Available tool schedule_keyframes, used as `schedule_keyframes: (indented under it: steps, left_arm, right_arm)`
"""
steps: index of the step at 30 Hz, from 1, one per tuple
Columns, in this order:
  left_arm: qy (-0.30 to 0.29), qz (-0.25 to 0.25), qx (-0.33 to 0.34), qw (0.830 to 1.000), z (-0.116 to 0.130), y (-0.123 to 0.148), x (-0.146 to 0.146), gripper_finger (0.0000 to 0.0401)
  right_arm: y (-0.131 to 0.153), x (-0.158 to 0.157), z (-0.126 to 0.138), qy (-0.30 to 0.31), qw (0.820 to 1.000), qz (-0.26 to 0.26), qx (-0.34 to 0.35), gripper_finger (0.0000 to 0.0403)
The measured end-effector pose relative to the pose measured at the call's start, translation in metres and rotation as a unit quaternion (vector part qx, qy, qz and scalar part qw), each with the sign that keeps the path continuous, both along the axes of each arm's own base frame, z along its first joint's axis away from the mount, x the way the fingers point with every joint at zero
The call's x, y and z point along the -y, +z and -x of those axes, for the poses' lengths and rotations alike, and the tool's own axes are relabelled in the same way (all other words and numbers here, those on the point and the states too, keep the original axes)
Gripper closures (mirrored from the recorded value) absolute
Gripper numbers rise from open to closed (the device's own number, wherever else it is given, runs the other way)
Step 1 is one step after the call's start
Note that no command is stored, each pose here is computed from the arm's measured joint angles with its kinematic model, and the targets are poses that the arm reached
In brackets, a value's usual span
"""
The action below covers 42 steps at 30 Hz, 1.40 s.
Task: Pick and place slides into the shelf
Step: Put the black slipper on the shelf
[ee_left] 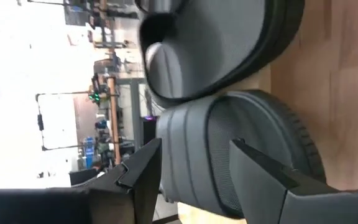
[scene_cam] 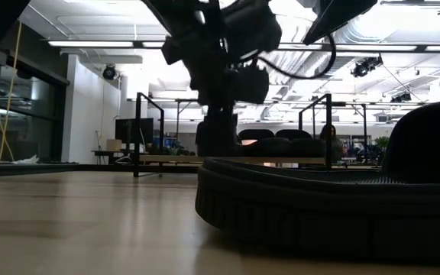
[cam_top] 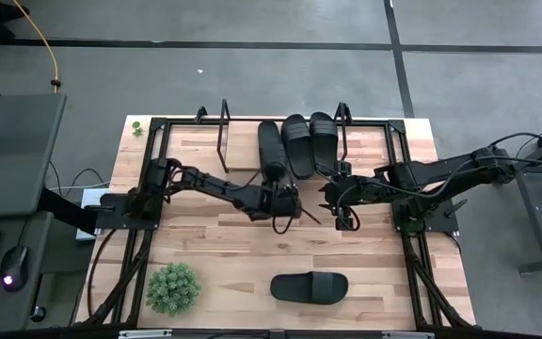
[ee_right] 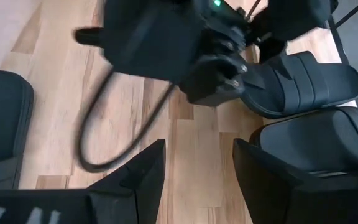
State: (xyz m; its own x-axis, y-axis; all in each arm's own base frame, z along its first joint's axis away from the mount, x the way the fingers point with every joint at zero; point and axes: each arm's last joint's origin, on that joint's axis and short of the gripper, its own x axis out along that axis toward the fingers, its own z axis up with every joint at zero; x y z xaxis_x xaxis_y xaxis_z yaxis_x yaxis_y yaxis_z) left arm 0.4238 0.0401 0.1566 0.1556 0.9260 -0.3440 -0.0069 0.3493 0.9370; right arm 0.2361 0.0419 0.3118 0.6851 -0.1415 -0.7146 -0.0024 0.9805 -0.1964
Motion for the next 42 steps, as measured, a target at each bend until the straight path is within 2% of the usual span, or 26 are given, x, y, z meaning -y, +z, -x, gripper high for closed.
schedule_keyframes:
  steps: [6,10,15,23,25,31,37,42]
  left_arm:
    - [-0.004,-0.01,0.029,1.0,0.001,0.009,0.018,0.0228]
    - [0.008,-0.037,0.029,0.999,0.007,0.015,0.025,0.0227]
    - [0.032,-0.054,0.031,0.998,0.026,0.027,0.031,0.0226]
    - [0.068,-0.09,0.068,0.991,0.066,0.055,0.038,0.0226]
    - [0.066,-0.103,0.092,0.988,0.074,0.064,0.043,0.0226]
    - [0.055,-0.101,0.135,0.984,0.093,0.085,0.058,0.0226]
    - [0.029,-0.099,0.148,0.984,0.098,0.093,0.074,0.0226]
    - [0.001,-0.099,0.155,0.983,0.103,0.098,0.091,0.0226]
  right_arm:
    - [0.0,0.0,0.0,-0.012,1.0,-0.011,0.002,0.0224]
    - [0.001,0.002,0.001,-0.055,0.998,-0.011,0.014,0.0224]
    - [0.006,0.006,0.006,-0.103,0.994,0.02,0.033,0.0224]
    - [0.01,0.008,0.011,-0.145,0.988,0.006,0.052,0.0224]
    - [0.01,0.009,0.011,-0.163,0.985,0.004,0.057,0.0224]
    - [0.009,0.01,0.013,-0.2,0.978,-0.004,0.062,0.0224]
    - [0.006,0.005,0.013,-0.199,0.978,-0.014,0.067,0.0224]
    - [-0.015,-0.001,0.012,-0.146,0.987,-0.007,0.071,0.0224]
